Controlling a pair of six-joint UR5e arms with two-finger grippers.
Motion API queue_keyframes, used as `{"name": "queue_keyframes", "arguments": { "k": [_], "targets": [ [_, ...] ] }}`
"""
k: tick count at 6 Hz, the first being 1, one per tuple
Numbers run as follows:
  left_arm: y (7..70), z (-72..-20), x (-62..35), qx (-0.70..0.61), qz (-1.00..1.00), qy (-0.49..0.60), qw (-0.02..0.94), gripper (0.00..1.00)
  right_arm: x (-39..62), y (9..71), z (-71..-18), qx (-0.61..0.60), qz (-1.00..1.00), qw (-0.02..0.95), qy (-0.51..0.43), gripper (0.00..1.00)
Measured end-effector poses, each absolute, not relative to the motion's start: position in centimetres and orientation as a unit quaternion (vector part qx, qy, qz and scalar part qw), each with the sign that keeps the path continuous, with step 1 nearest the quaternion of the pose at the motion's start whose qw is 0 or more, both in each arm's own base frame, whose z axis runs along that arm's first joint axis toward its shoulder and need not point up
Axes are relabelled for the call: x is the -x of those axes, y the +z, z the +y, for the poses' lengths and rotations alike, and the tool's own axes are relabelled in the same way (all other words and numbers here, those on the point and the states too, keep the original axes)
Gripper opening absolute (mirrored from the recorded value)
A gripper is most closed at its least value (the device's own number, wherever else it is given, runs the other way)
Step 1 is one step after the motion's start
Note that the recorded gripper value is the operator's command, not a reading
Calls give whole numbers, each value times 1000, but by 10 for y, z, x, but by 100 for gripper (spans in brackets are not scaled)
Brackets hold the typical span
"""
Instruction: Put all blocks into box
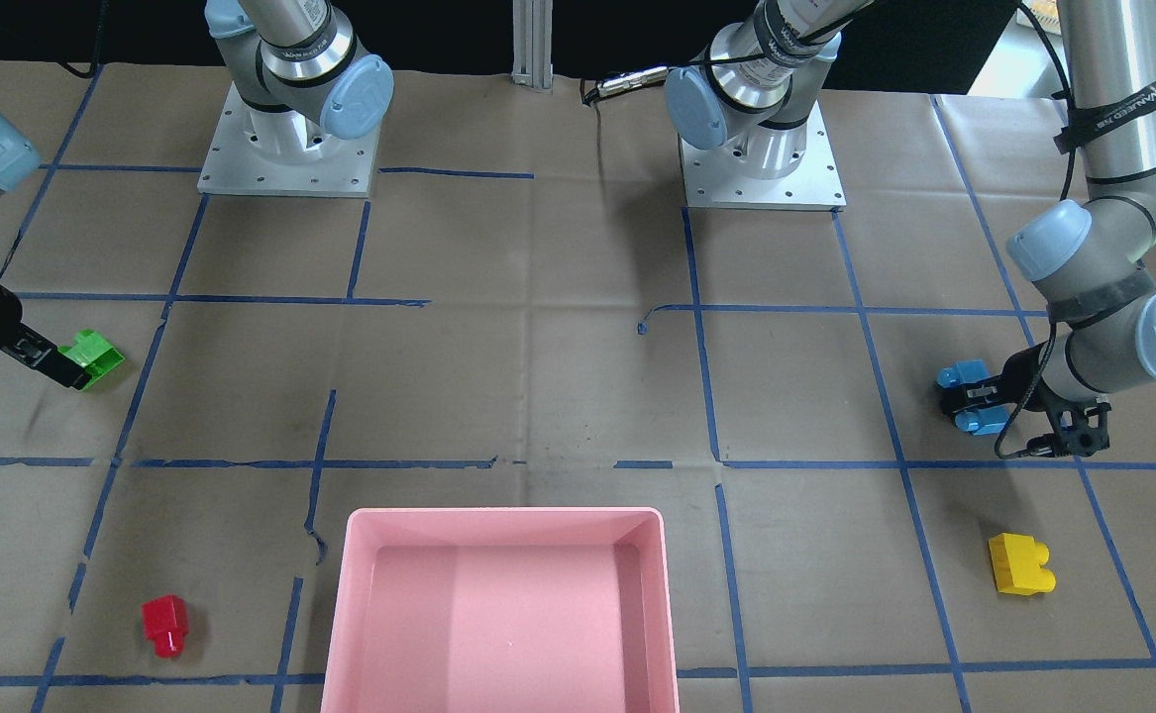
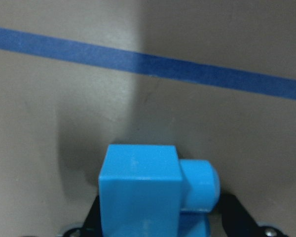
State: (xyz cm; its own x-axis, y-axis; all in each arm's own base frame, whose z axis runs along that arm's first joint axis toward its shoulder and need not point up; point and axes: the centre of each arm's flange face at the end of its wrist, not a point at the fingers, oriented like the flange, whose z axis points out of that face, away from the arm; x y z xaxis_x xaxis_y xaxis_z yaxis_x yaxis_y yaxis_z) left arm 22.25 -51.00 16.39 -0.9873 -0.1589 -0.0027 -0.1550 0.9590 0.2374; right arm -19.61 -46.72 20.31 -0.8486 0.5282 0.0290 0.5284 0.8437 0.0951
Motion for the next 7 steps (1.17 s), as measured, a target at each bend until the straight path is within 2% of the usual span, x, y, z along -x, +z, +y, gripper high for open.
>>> {"name": "queue_keyframes", "arguments": {
  "k": [1,3,4,6,7],
  "targets": [
    [169,-512,-220,-69,-991,-117,8,3,196,193,-466,274,-960,2,-57,99],
    [195,-531,-205,-48,-994,-96,9,3,194,182,-458,270,-960,11,-74,99],
    [225,-559,-175,-16,-997,-70,6,1,193,179,-456,269,-960,13,-78,92],
    [287,-626,-57,93,-995,-23,-13,1,193,177,-454,270,-959,16,-83,51],
    [305,-650,10,144,-990,4,-10,0,194,175,-453,271,-958,21,-88,38]
  ]
}}
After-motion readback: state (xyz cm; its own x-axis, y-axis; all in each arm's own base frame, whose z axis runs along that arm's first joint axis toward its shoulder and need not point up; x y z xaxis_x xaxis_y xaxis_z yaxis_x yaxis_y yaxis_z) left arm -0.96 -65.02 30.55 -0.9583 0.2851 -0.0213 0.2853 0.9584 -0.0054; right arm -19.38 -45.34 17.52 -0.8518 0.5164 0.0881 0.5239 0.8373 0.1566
